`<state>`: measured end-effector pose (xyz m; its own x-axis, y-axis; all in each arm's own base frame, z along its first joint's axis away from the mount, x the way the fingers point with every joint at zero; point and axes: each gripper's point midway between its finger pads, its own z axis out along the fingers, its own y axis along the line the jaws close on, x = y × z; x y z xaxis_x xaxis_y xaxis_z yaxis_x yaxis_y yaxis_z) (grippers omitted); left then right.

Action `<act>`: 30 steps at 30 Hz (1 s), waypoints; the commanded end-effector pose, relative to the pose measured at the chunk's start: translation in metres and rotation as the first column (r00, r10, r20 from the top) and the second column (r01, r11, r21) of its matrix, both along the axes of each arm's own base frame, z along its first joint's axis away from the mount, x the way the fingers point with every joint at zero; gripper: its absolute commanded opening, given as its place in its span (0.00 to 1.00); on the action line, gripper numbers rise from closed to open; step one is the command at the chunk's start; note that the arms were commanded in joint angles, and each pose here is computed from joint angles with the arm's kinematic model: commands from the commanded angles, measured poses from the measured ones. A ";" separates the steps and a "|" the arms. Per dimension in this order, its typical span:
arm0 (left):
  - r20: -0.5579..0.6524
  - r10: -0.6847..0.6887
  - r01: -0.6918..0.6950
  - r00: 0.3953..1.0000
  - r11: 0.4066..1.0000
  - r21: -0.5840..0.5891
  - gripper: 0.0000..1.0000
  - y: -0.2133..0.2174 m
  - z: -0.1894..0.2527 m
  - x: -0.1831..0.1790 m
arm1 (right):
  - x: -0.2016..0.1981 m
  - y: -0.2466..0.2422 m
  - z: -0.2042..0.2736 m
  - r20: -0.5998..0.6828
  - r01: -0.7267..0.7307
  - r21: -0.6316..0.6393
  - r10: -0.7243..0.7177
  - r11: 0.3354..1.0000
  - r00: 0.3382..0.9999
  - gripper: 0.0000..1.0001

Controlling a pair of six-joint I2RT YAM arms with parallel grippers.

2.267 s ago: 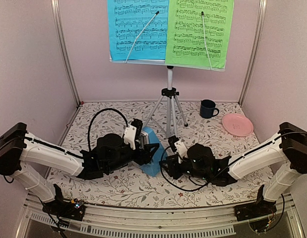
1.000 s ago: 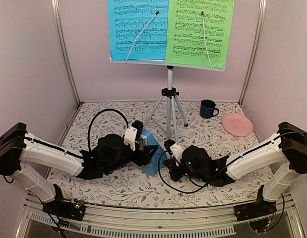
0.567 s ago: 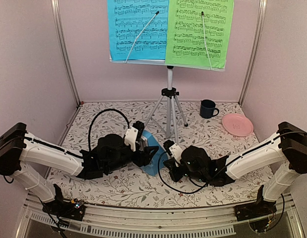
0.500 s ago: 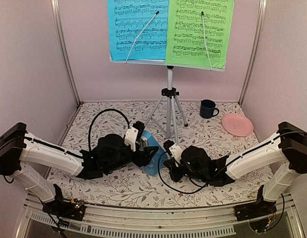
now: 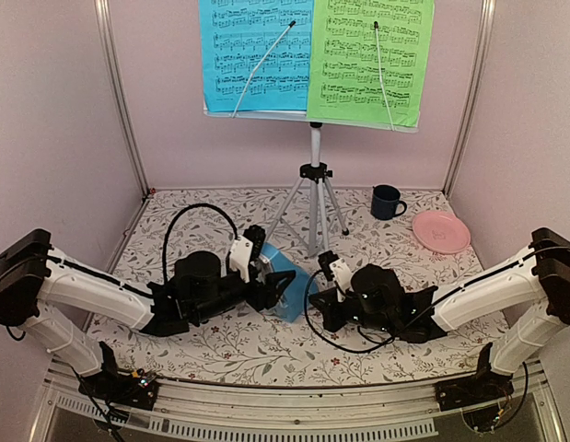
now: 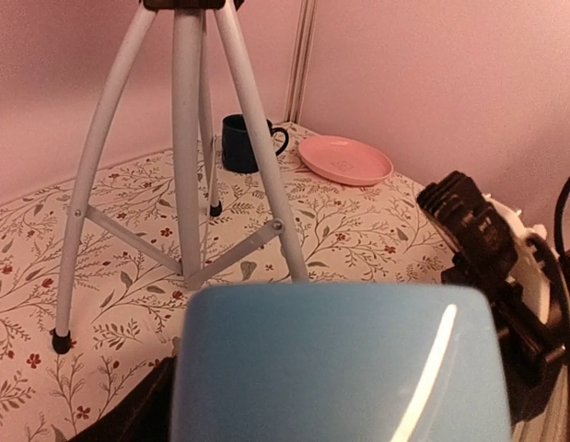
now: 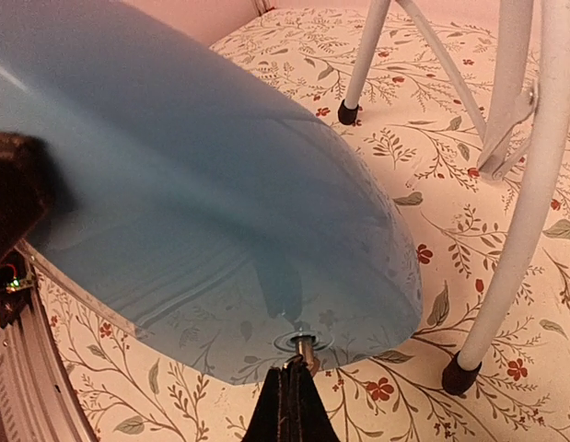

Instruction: Set up the instrument practice props

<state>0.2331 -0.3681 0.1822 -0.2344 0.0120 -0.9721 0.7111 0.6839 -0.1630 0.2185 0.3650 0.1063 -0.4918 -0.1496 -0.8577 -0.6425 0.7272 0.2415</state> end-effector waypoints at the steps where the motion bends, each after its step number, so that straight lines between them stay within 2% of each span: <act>1: 0.148 -0.159 0.189 0.976 0.957 -0.221 0.00 -0.020 0.069 -0.037 | 0.030 -0.018 0.025 -0.084 0.151 0.211 -0.136 0.966 0.987 0.00; 9: 0.204 -0.190 0.232 0.960 0.950 -0.208 0.00 -0.024 0.072 -0.052 | 0.040 -0.028 0.040 -0.225 0.220 0.416 -0.134 0.883 0.965 0.00; 15: 0.227 -0.210 0.262 0.951 0.937 -0.230 0.00 -0.020 0.076 -0.058 | 0.041 -0.037 0.042 -0.294 0.238 0.505 -0.094 0.830 0.951 0.00; 18: 0.223 -0.195 0.246 0.955 0.941 -0.233 0.00 -0.019 0.077 -0.056 | 0.038 -0.034 0.041 -0.309 0.228 0.518 -0.068 0.824 0.949 0.00; 22: 0.174 -0.104 0.137 0.979 0.973 -0.186 0.00 -0.020 0.069 -0.036 | 0.033 -0.030 0.045 -0.248 0.154 0.496 -0.031 0.855 0.968 0.00; 26: 0.141 -0.013 0.036 0.990 0.986 -0.163 0.00 -0.014 0.068 -0.021 | 0.027 -0.041 0.041 -0.175 0.115 0.439 -0.041 0.891 0.984 0.26; 30: 0.167 0.054 -0.032 0.984 0.991 -0.126 0.00 -0.010 0.082 -0.011 | 0.018 -0.050 0.047 -0.061 0.076 0.391 -0.056 0.917 0.997 0.48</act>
<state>0.2049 -0.3849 0.1943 -0.1558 0.0234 -0.9875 0.7704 0.6286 -0.1067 0.2436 0.3218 0.1377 -0.6430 0.2764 -0.7142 -0.4827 0.5778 0.6581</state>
